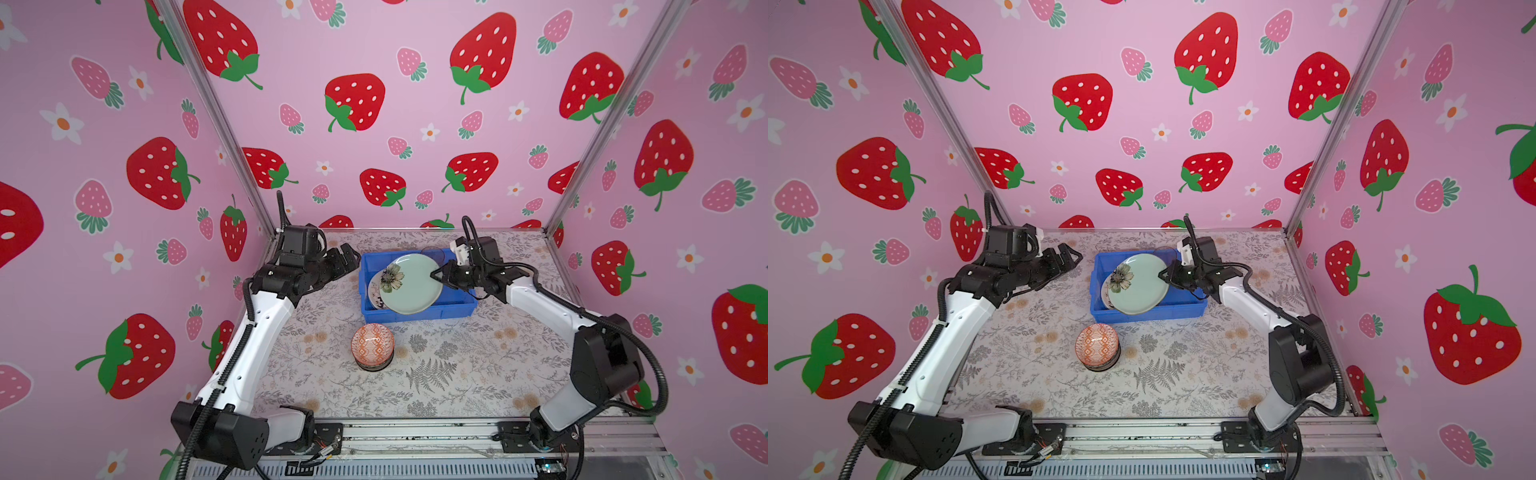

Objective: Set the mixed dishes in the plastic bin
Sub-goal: 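Lower the mint-green plate onto the plates in the blue bin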

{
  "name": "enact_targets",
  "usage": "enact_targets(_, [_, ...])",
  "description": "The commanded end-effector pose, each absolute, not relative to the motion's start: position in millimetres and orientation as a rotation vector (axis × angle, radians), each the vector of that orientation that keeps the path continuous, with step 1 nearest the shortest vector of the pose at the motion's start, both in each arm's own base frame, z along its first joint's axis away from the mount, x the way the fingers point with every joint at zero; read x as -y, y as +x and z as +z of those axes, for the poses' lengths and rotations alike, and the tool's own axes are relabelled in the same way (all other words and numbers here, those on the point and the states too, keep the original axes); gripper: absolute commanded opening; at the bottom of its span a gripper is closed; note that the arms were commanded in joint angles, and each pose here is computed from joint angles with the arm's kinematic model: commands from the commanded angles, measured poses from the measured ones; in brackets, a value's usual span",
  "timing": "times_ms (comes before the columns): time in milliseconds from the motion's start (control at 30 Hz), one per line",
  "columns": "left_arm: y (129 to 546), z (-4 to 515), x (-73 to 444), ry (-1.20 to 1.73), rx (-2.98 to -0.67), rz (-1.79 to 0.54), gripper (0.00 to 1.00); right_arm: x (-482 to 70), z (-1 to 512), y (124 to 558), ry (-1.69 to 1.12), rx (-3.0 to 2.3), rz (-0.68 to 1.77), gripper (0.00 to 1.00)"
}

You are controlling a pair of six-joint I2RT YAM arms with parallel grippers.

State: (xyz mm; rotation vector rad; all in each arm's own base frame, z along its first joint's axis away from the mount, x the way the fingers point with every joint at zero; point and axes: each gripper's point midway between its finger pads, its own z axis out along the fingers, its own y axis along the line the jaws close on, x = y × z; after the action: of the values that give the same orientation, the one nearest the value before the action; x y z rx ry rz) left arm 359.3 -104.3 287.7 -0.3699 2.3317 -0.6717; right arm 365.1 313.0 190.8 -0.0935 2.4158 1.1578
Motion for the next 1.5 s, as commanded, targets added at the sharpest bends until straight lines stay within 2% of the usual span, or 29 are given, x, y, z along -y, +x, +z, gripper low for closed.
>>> enact_targets(0, [369, 299, 104, -0.302, -2.292, -0.682, 0.99, -336, 241, 391, -0.103, -2.226, 1.234, 0.00])
enact_targets(300, [381, 277, 100, -0.291, -2.313, -0.663, 0.99, -359, 210, 413, -0.086, -2.267, 1.186, 0.00])
enact_targets(867, [380, 264, 89, -0.341, -2.324, -0.694, 0.99, -376, 156, 419, -0.103, -2.358, 1.088, 0.00])
enact_targets(1233, [380, 261, 89, -0.347, -2.331, -0.703, 0.99, -372, 135, 416, -0.123, -2.398, 1.024, 0.23])
enact_targets(1467, [380, 259, 88, -0.349, -2.335, -0.701, 0.99, -370, 124, 415, -0.139, -2.415, 1.004, 0.27])
